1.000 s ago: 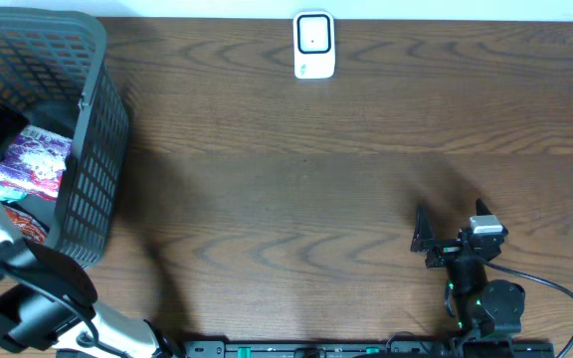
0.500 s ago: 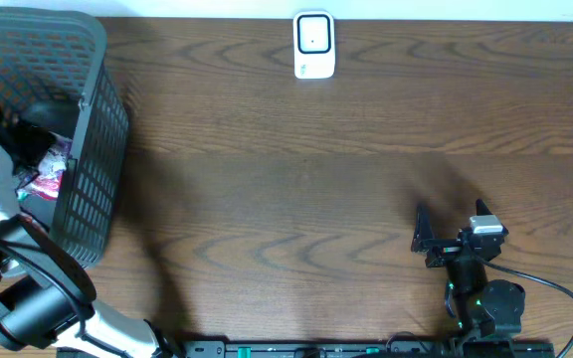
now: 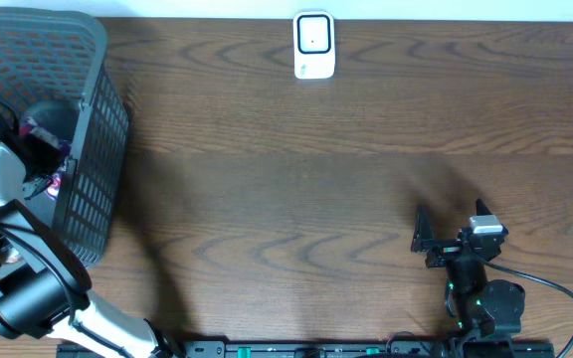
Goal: Scan the item barcode
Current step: 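Reach the left gripper into the basket and grasp the purple package, then lift the purple package out and place it on the table centre, then reach the left gripper into the basket and grasp the red snack bar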
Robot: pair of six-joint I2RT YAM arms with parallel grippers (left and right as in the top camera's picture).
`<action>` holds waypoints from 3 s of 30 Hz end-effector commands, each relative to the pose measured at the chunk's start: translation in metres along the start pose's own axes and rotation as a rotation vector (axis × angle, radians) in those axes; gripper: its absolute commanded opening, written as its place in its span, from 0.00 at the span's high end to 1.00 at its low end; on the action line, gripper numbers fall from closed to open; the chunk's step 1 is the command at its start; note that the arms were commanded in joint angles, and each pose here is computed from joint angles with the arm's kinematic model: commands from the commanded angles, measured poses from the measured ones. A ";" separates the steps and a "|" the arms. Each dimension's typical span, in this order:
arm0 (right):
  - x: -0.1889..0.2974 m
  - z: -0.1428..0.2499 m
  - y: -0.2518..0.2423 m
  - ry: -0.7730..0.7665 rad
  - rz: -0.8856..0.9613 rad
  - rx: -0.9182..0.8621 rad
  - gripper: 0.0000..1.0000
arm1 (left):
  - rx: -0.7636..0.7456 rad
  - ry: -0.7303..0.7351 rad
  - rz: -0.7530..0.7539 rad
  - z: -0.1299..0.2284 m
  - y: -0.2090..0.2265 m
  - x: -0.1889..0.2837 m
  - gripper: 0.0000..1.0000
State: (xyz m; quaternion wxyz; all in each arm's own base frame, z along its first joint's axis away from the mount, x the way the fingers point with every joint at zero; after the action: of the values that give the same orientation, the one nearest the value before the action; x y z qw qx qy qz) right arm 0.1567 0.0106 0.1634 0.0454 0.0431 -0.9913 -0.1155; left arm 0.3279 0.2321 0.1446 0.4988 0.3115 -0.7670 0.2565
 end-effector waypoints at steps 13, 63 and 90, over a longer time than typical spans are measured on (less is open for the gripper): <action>0.000 0.000 -0.002 -0.002 0.012 0.013 0.01 | -0.028 -0.801 0.440 -0.024 -0.024 0.279 0.93; 0.000 0.000 -0.002 -0.002 0.012 0.013 0.01 | -0.306 -0.848 0.548 0.047 -0.041 0.353 0.02; 0.000 0.001 -0.002 -0.001 0.012 0.013 0.01 | 0.208 0.109 -0.520 0.027 0.061 0.064 0.02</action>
State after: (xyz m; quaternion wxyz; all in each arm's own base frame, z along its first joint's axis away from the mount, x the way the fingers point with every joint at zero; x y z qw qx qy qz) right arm 0.1567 0.0104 0.1634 0.0452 0.0415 -0.9914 -0.1156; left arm 0.2599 0.2307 0.2115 0.5466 0.4849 -0.6541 0.1956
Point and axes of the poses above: each gripper's point midway between its finger pads, its own x axis back along the fingers, its own y axis along the line the jaws close on, z = x × y, the point moved 9 cm from there along x, back along the fingers, and after that the axes turned 11 degrees about -x, right-handed, at the moved point
